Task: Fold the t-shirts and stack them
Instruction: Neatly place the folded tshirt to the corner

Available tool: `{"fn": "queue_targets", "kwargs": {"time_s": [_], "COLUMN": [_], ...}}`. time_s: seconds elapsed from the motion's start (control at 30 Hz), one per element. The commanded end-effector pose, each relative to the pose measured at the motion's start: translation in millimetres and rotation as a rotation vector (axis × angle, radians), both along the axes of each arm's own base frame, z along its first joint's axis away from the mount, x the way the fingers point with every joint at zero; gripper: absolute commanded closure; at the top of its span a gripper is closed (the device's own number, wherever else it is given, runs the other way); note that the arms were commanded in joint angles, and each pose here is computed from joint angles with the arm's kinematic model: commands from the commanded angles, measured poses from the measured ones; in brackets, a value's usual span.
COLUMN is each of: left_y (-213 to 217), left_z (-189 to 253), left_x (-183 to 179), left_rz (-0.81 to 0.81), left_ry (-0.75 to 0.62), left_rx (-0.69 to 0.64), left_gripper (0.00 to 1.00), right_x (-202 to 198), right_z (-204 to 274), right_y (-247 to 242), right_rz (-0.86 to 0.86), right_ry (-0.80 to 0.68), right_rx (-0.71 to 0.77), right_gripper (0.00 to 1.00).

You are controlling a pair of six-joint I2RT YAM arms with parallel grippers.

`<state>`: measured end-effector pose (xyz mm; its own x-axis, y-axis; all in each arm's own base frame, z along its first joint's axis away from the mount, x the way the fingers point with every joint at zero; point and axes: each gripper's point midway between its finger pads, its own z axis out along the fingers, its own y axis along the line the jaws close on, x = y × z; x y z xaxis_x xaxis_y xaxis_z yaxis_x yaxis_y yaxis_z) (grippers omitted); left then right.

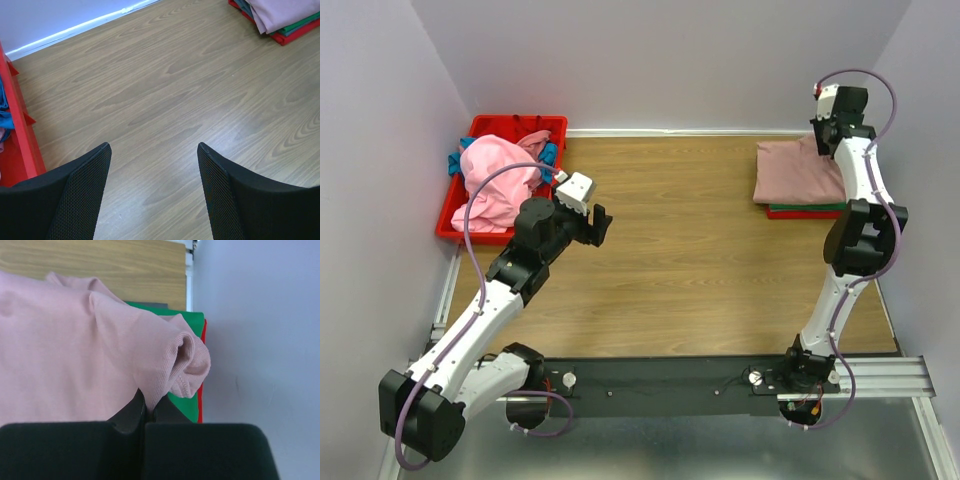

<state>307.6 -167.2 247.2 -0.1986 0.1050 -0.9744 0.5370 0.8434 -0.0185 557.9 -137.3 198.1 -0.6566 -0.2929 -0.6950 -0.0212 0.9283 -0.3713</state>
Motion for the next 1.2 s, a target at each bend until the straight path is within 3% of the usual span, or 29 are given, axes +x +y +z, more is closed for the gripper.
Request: {"fn": "queue_targets", "kwargs": {"time_s": [0.0,0.23,0.87,0.97,1.0,1.17], "left_y": [-4.8,-5.3,-5.2,-5.5,-5.2,-3.5], "left_z": [-1.9,-3.2,-6.5,-6.5,-6.5,-3.3], "left_x": [-2.4,-2.4,-1.3,-1.5,-1.3,-1.2], "left_rz": [-0.031,-0.034,-0.031,-0.033,-0.031,-0.022], "left_ry": [-0.005,-0.002,0.007,0.008,0.007,-0.002], "left_rx": [-0.004,-0.001,0.002,0.001,0.002,0.000], "left_gripper": [0.23,0.23,0.23,0.23,0.23,0.23], "right_x": [8.2,3.6,20.4,22.2,22.0,14.4], "right_z": [8.8,-8.3,-15.9,-15.3,-15.7,9.2], "right_y": [-28.0,-46.6,-65.4,-69.7,-70.4,-60.3], "right_rz": [-0.080,-0.127,-0.169,-0.188,-0.193,-0.187], "right_ry": [-0.077,-0.068,-0.090,-0.097,-0.097,-0.166], "right_rx": [-0.121,-0.227,-0.333,-0.353,-0.354,-0.326], "right_gripper": [1.00,1.00,0.99,0.73,0.53,0.29]}}
